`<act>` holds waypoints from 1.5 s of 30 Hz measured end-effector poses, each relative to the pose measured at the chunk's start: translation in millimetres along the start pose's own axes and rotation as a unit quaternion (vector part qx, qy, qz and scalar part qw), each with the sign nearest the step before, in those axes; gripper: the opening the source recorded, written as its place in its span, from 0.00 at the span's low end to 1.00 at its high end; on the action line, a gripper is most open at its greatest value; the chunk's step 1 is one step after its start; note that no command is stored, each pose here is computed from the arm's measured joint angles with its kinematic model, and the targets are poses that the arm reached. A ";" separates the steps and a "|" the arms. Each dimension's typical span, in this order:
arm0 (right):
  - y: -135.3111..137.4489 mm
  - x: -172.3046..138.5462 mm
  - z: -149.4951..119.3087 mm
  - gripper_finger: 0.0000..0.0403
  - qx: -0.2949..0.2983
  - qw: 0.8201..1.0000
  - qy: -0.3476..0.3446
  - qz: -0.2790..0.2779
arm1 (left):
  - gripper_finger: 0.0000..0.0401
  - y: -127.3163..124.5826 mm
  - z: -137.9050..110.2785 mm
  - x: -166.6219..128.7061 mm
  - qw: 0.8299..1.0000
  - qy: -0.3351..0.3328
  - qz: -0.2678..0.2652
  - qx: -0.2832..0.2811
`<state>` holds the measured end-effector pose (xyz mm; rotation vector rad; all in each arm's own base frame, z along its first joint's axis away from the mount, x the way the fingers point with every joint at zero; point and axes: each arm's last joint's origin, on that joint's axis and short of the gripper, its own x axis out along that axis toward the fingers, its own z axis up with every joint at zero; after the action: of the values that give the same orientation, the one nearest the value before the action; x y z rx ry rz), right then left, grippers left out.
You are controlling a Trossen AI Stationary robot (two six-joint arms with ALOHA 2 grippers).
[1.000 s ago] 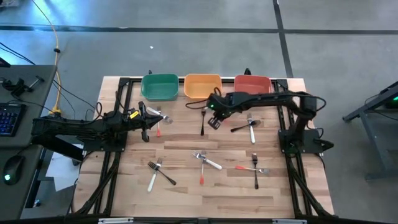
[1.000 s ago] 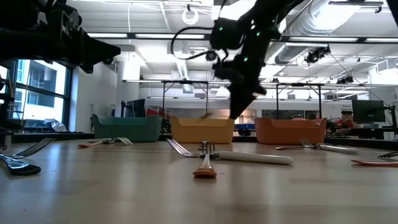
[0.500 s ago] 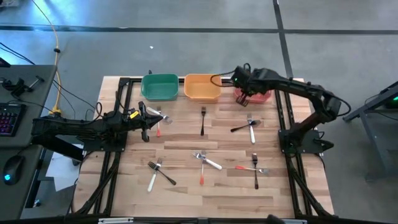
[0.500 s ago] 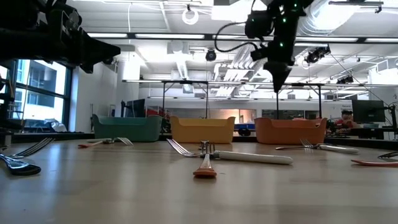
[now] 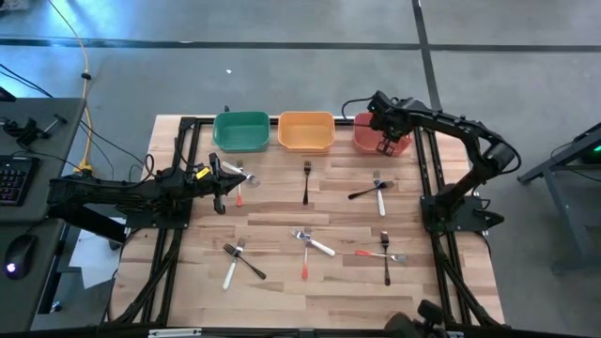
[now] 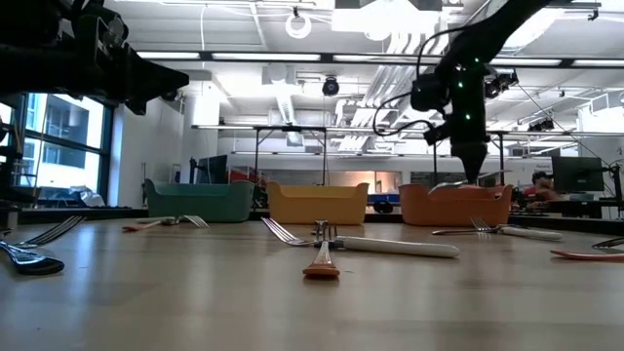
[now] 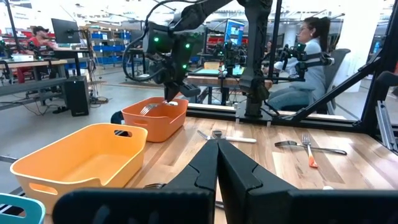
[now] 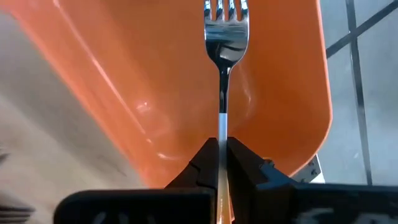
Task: Sort silverware by color (type)
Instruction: Put the orange fork into the orange bin, then put the black fork into the green bin
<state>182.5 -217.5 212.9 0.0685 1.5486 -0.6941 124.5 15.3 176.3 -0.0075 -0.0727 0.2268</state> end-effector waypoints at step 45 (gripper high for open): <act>81.2 -38.3 11.5 0.00 -0.028 0.821 -0.493 0.286 | 0.00 -2.6 -11.0 4.8 0.997 0.073 -0.033 0.001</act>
<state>233.8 -143.0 218.1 0.1030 0.4781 -0.1201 130.6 13.8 165.8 -0.0201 0.0733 0.1596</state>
